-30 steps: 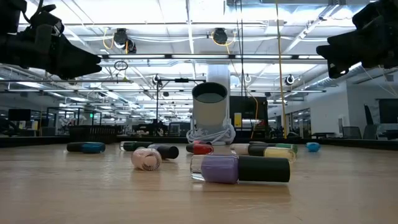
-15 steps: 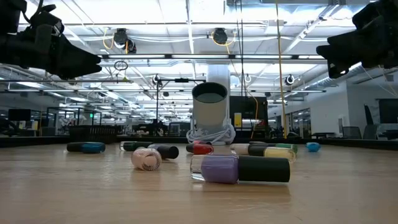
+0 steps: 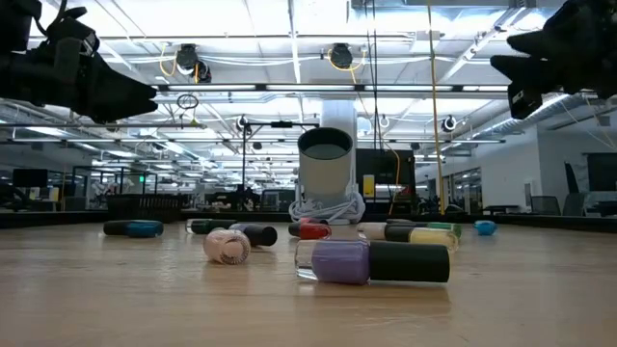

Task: Pick & Place Nail Polish
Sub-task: Put the light blue nail polish bottle into the black bin

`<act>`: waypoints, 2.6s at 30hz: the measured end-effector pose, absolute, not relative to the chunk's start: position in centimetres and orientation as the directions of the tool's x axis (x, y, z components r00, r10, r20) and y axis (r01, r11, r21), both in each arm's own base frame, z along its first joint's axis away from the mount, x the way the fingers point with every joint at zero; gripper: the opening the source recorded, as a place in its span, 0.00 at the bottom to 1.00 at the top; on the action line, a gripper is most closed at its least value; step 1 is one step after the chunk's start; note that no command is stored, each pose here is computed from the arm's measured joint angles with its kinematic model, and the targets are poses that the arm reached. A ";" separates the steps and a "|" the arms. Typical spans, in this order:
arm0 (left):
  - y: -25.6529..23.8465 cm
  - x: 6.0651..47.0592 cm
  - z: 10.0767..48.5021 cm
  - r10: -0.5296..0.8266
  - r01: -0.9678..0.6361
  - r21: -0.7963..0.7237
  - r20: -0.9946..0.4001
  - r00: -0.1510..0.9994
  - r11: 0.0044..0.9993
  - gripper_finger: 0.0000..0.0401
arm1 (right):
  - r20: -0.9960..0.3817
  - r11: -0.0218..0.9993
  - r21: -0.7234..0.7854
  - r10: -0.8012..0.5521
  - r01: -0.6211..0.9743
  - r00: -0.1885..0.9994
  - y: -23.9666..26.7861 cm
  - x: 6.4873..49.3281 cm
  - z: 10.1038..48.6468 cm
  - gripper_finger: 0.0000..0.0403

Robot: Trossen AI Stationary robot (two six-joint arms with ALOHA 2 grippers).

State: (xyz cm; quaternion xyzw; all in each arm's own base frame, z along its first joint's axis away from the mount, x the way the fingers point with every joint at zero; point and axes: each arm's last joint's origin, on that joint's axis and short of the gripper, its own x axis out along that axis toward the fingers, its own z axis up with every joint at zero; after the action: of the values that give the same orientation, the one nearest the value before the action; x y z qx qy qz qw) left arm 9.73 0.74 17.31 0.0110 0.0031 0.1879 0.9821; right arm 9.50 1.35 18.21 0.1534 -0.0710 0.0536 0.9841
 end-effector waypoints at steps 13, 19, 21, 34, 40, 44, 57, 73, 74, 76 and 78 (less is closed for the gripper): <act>0.7 9.7 17.3 0.369 -0.369 0.023 -0.002 0.929 0.929 0.73 | 0.210 0.947 0.298 0.055 -0.118 0.976 1.3 9.4 18.7 0.31; 0.7 9.7 17.3 0.369 -0.369 0.023 -0.002 0.929 0.929 0.73 | 0.173 0.968 0.251 -0.045 0.000 0.984 1.0 9.6 18.4 0.32; 0.7 9.7 17.3 0.369 -0.369 0.023 -0.002 0.929 0.929 0.73 | 0.142 0.969 0.232 -0.125 0.090 0.982 0.8 9.8 18.2 0.34; 0.7 9.7 17.3 0.369 -0.369 0.023 -0.002 0.929 0.929 0.73 | -0.526 0.899 0.211 -0.227 0.385 0.819 1.0 12.2 12.5 0.64; 0.7 9.7 17.3 0.369 -0.369 0.023 -0.002 0.929 0.929 0.73 | -0.661 0.957 0.071 -0.166 0.282 0.732 1.4 13.6 12.4 0.62; 0.7 9.7 17.3 0.369 -0.369 0.023 -0.002 0.929 0.929 0.73 | -0.715 0.976 -0.103 -0.207 0.192 0.668 1.5 15.1 13.8 0.62; 0.7 9.7 17.3 0.369 -0.369 0.023 -0.002 0.929 0.929 0.73 | -0.838 0.942 -0.328 -0.325 0.072 0.438 -0.6 17.5 13.5 0.61; 0.7 9.7 17.3 0.369 -0.369 0.023 -0.002 0.929 0.929 0.73 | -0.840 0.947 -0.322 -0.292 0.014 0.457 -1.5 18.6 12.8 0.60; 0.7 9.7 17.3 0.369 -0.369 0.023 -0.002 0.929 0.929 0.73 | -0.843 0.950 -0.310 -0.284 0.019 0.457 -1.7 18.6 12.7 0.60; 0.7 9.7 17.3 0.369 -0.369 0.023 -0.002 0.929 0.929 0.73 | -0.847 0.951 -0.307 -0.289 0.035 0.446 -2.2 18.7 12.6 0.60; 0.7 9.7 17.3 0.369 -0.369 0.023 -0.002 0.929 0.929 0.73 | -0.854 0.952 -0.304 -0.286 0.029 0.435 -2.5 18.6 12.5 0.60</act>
State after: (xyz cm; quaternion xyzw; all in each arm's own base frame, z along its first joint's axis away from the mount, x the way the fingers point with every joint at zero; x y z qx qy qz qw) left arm 9.73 0.74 17.33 0.0110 0.0029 0.1879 0.9821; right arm 18.63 -2.53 12.47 -0.1226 0.5233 -0.0940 0.8380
